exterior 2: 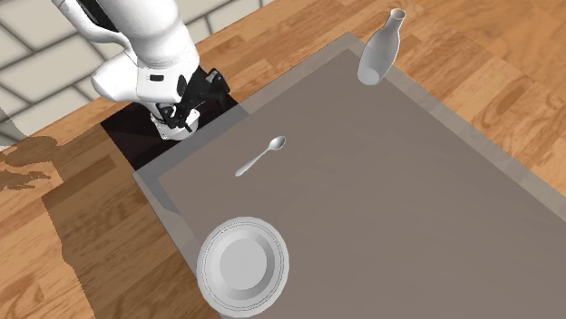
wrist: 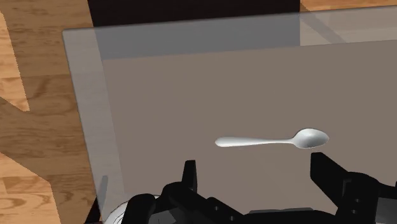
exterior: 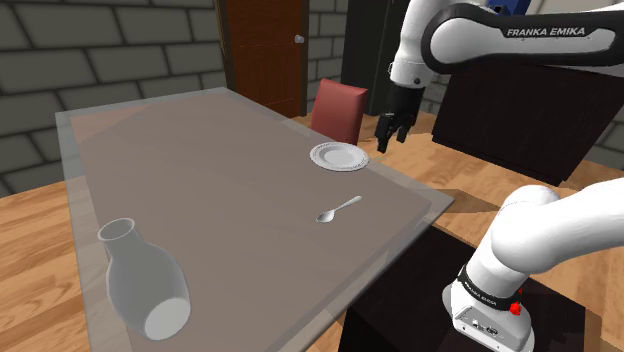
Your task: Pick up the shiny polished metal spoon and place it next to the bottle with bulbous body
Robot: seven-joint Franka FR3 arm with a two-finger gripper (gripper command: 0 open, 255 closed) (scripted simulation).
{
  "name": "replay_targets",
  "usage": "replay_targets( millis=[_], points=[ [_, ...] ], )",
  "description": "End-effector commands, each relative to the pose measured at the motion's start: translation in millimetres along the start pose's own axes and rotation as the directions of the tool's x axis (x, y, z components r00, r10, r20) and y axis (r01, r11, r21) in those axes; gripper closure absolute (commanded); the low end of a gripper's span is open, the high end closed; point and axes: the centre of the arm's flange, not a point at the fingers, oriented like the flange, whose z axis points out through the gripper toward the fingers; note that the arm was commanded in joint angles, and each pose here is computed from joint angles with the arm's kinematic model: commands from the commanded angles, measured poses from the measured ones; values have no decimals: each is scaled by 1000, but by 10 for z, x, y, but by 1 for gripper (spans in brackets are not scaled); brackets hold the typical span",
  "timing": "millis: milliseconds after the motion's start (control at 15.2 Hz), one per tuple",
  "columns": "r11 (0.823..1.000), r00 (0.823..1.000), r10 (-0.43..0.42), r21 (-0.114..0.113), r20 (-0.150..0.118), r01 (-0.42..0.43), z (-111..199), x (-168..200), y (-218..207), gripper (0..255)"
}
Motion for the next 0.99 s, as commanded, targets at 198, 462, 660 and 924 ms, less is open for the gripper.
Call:
replay_targets(
  millis=[198, 462, 660, 924],
  points=[
    [1000, 999, 13, -11, -33, -14, 475, 139, -436, 0],
    [1000, 998, 23, -20, -57, -24, 855, 261, -783, 0],
    [999, 997, 30, -26, -75, -32, 1141, 362, -1040, 0],
    [998, 994, 39, -35, -100, -42, 1521, 506, -1379, 0]
  ],
)
